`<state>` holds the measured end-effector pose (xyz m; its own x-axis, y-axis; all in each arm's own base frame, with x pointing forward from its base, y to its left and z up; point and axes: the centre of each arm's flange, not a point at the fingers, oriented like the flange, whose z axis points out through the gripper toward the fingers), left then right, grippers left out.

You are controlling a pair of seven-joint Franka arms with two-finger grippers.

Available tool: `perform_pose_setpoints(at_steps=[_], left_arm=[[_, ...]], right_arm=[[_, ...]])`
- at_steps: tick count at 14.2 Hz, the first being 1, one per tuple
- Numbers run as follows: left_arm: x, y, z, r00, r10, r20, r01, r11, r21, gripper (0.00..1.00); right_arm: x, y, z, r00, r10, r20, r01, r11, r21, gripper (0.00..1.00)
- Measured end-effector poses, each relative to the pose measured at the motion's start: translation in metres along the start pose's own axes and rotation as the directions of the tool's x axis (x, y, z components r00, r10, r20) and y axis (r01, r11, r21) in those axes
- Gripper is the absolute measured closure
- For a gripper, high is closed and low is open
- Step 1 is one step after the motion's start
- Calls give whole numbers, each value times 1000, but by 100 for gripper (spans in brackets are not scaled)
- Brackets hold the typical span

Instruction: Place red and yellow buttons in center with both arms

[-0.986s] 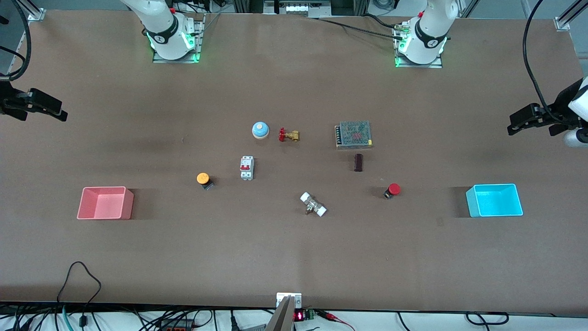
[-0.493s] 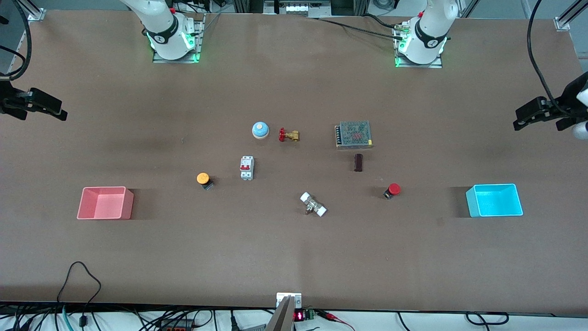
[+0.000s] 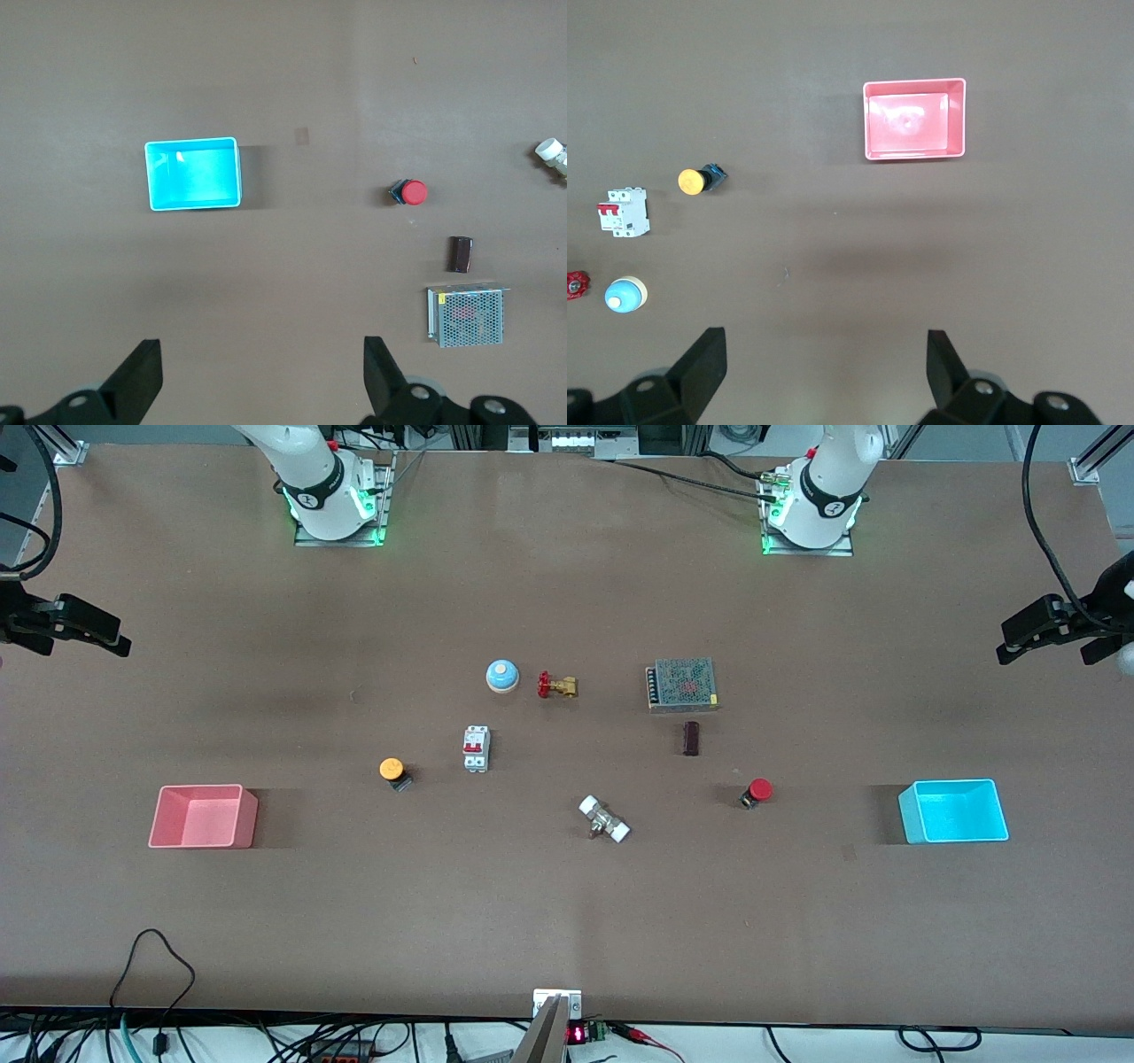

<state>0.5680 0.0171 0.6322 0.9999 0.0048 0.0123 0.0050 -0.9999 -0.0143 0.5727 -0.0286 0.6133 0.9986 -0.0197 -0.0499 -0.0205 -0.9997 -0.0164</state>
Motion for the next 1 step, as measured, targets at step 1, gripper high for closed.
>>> perform_pose_setpoints(at_steps=[1], left_arm=[[0, 0, 0, 1000, 0, 1, 0, 1000, 0, 0]], right_arm=[[0, 0, 0, 1000, 0, 0, 0, 1000, 0, 0]])
